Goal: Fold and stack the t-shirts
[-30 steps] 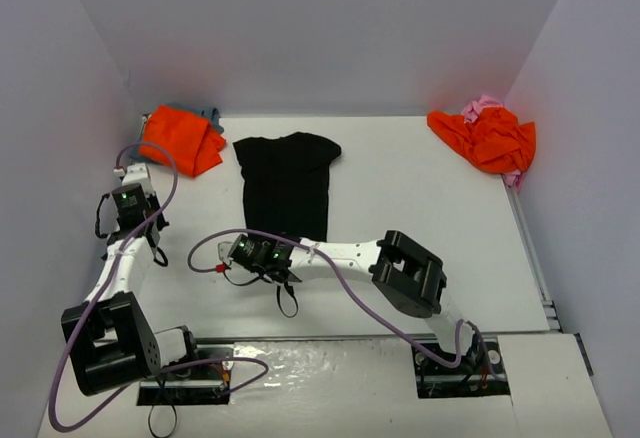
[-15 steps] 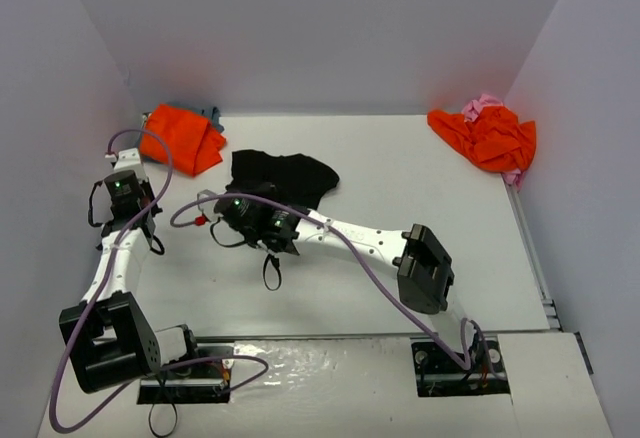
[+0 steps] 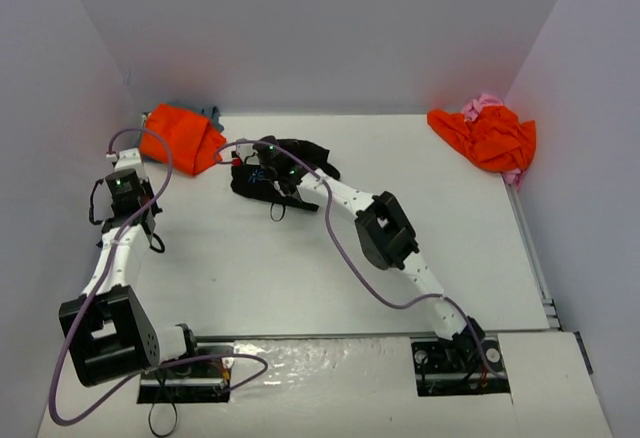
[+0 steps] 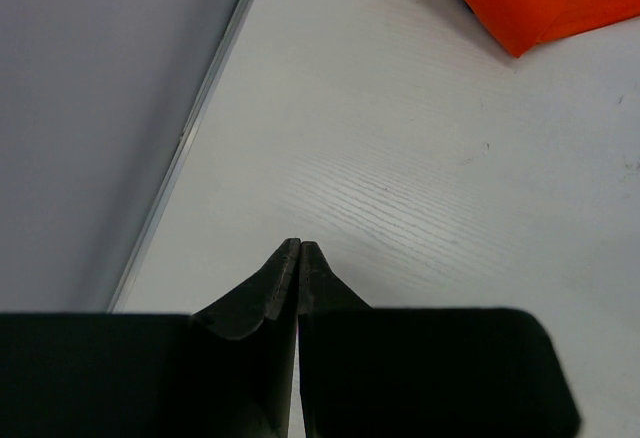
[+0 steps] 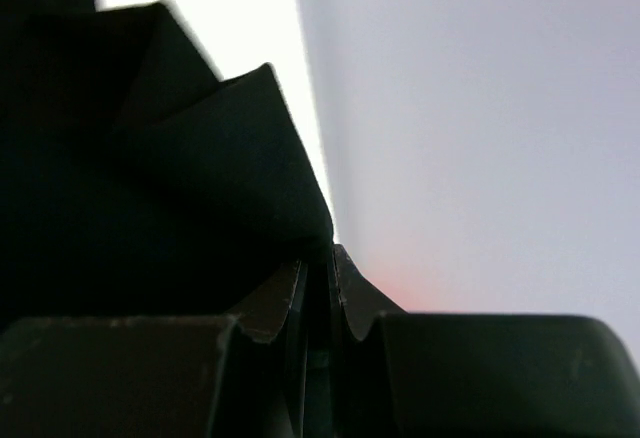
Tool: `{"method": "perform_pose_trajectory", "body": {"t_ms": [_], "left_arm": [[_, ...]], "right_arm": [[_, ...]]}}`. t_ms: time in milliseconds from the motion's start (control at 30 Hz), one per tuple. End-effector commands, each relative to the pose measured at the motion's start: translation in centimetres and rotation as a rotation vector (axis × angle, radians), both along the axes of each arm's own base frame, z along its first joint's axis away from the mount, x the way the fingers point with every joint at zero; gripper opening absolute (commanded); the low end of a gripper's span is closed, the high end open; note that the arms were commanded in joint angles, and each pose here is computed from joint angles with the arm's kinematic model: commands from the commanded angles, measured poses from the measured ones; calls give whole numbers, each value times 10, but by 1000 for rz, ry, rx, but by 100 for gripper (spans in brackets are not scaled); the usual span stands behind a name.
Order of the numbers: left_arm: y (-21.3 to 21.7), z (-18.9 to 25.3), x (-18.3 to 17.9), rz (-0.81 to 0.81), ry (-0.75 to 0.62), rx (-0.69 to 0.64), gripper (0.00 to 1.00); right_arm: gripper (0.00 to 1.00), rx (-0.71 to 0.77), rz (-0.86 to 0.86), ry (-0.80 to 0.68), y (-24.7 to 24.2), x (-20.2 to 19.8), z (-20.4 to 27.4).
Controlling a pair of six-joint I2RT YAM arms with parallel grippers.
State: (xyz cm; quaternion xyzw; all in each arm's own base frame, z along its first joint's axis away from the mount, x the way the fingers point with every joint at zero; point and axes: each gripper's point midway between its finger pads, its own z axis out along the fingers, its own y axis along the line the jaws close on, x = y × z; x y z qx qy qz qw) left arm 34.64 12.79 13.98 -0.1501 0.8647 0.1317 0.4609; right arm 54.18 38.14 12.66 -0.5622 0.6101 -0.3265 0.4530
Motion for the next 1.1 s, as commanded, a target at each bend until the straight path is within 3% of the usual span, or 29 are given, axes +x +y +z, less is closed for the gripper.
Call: {"method": "perform_pose_trajectory", "body": {"t_ms": [0,300,433,600,800,1067], "left_arm": [[13,32,14,23,-69,57,0],[17,21,22,34,-36,49,0],[16,23,21,33,-44,47,0],[15,31,17,38,-66,55,0],[17,35,15,45,-78,65,0],[16,35,13,45,-78,70,0]], "right_arm": [[0,36,84,-75,29,16,5],[0,78,121,-163,30,21,31],[0,117,112,-231,30,8,72],[0,164,107,-264,41,-13,102],[0,248,108,-346,61,-59,176],[0,290,134,-313,76,-95,205]]}}
